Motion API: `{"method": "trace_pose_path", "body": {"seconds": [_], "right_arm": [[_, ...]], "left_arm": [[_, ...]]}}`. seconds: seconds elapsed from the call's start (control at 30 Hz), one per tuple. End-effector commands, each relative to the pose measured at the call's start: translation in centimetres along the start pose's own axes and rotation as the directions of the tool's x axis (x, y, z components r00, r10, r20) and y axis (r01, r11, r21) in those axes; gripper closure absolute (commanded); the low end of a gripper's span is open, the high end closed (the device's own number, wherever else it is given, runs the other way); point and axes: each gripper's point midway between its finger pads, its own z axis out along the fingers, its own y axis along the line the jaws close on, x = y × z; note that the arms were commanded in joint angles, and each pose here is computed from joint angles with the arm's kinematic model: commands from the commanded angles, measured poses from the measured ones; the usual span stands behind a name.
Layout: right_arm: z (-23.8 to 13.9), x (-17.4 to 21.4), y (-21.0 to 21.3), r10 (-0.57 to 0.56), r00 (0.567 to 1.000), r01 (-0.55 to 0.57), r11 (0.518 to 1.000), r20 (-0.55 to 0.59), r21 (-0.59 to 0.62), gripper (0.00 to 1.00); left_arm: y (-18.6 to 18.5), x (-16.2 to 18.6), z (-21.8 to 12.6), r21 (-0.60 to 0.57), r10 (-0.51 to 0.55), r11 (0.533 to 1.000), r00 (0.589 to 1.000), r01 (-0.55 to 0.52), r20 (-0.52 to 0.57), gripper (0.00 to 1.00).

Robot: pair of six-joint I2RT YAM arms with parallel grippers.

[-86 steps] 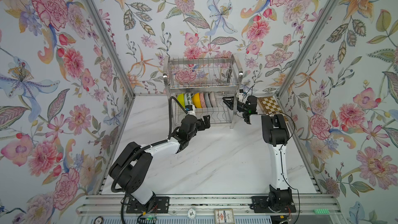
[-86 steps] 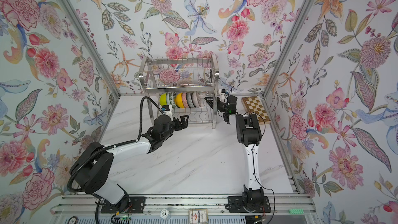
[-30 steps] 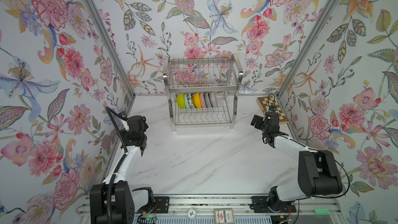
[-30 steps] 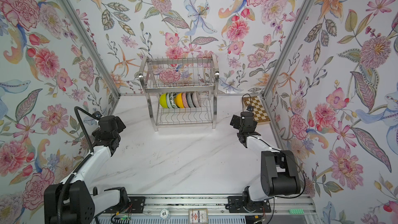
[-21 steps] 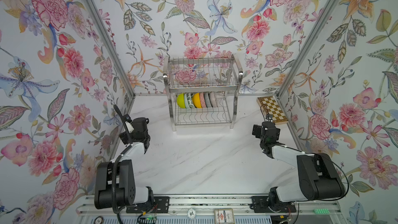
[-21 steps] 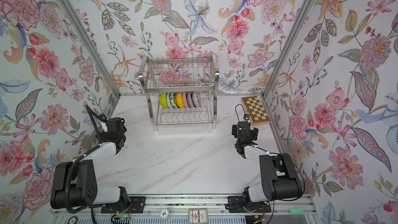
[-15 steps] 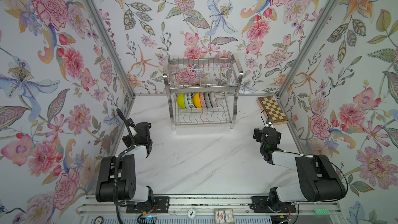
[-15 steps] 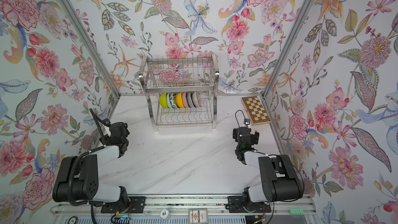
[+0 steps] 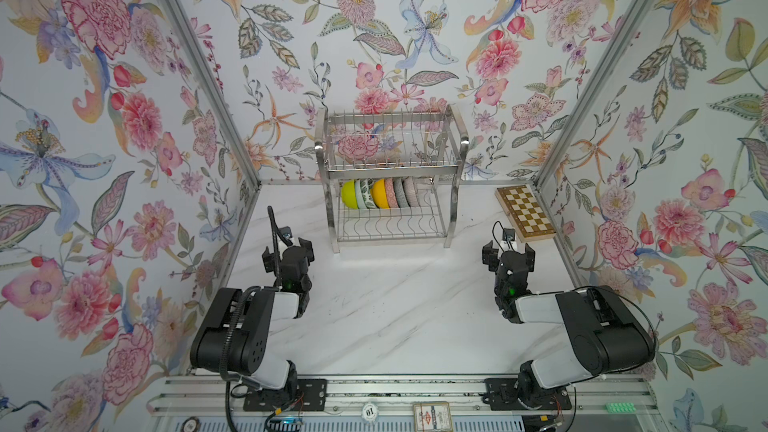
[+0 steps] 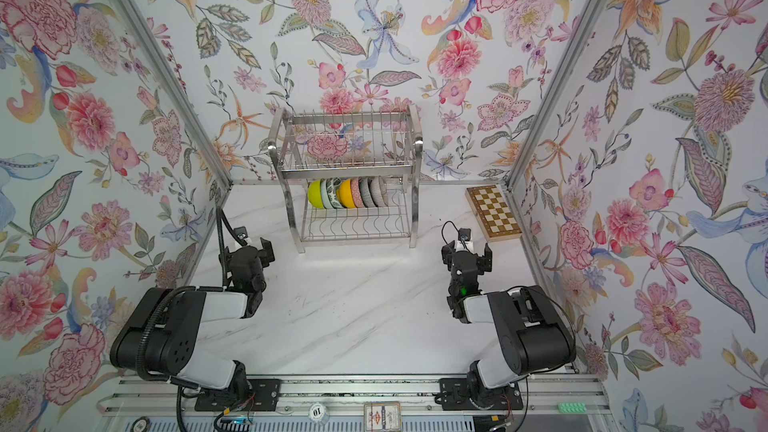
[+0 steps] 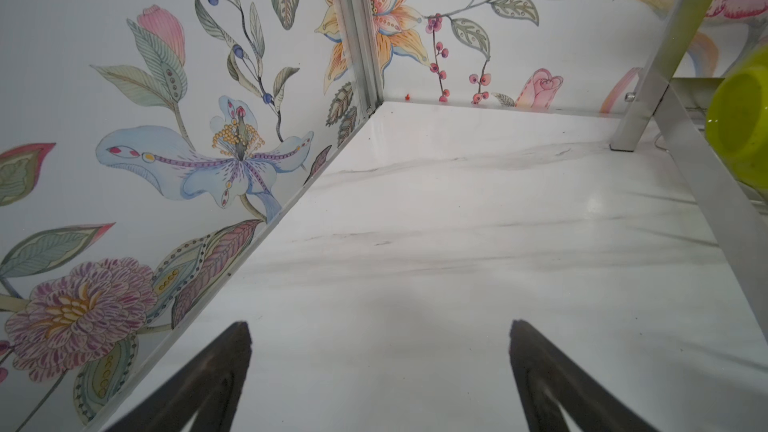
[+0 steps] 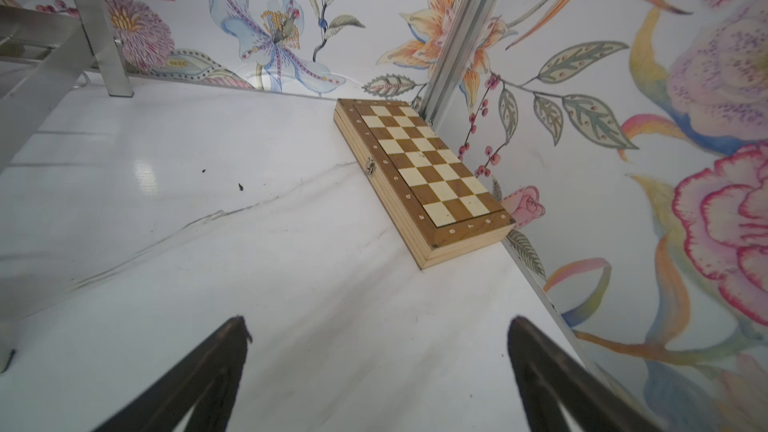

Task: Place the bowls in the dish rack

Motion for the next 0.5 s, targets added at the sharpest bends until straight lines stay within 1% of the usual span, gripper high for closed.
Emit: {"method": "trace_pose_path", "body": {"seconds": [0.0,0.1,0.13,0.17,0.2,0.27,0.37,0.4,0.47], "right_arm": [[-1.3,-1.1,-0.7,0.023,0.995,-0.025,1.000,0.101,0.015,0.01],[-2.2,-0.9,-2.4,0.107,0.983,-0.112,0.993,0.150,0.029,0.01],[-2.3,-0.6,-3.3,0.144,0.978,-0.152,0.988,0.153,0.040,0.01],[-2.2,-0.3,-4.2,0.186,0.971,-0.196,0.979,0.151,0.049,0.01],[-2.1,0.0,-4.7,0.219,0.964,-0.228,0.973,0.147,0.046,0.02],[-2.0,0.6,-5.7,0.279,0.950,-0.287,0.957,0.139,0.041,0.01],[-2.0,0.8,-6.3,0.301,0.943,-0.310,0.950,0.142,0.044,0.02],[-2.1,0.8,-6.2,0.300,0.943,-0.308,0.950,0.142,0.042,0.01],[-2.4,0.7,-6.2,0.299,0.941,-0.308,0.951,0.158,0.032,0.01]], "left_arm": [[-0.1,-1.3,0.0,0.017,0.005,1.000,0.998,-0.006,0.057,0.01],[-0.2,-1.3,-0.7,0.082,-0.033,0.996,0.995,0.026,0.090,0.01],[-0.3,-0.8,-1.2,0.131,-0.049,0.991,0.994,0.035,0.103,0.01],[-0.6,-0.3,-1.4,0.158,-0.042,0.987,0.994,0.027,0.096,0.01],[-0.6,-0.1,-1.6,0.162,-0.044,0.986,0.994,0.027,0.102,0.01],[-0.2,-0.2,-1.2,0.125,-0.052,0.991,0.994,0.040,0.097,0.01],[0.0,-0.8,-1.4,0.123,-0.063,0.991,0.988,0.046,0.138,0.01],[-0.2,0.1,-1.2,0.123,-0.045,0.992,0.992,0.030,0.121,0.01],[-0.2,0.1,-1.2,0.120,-0.043,0.992,0.992,0.029,0.118,0.01]]}}
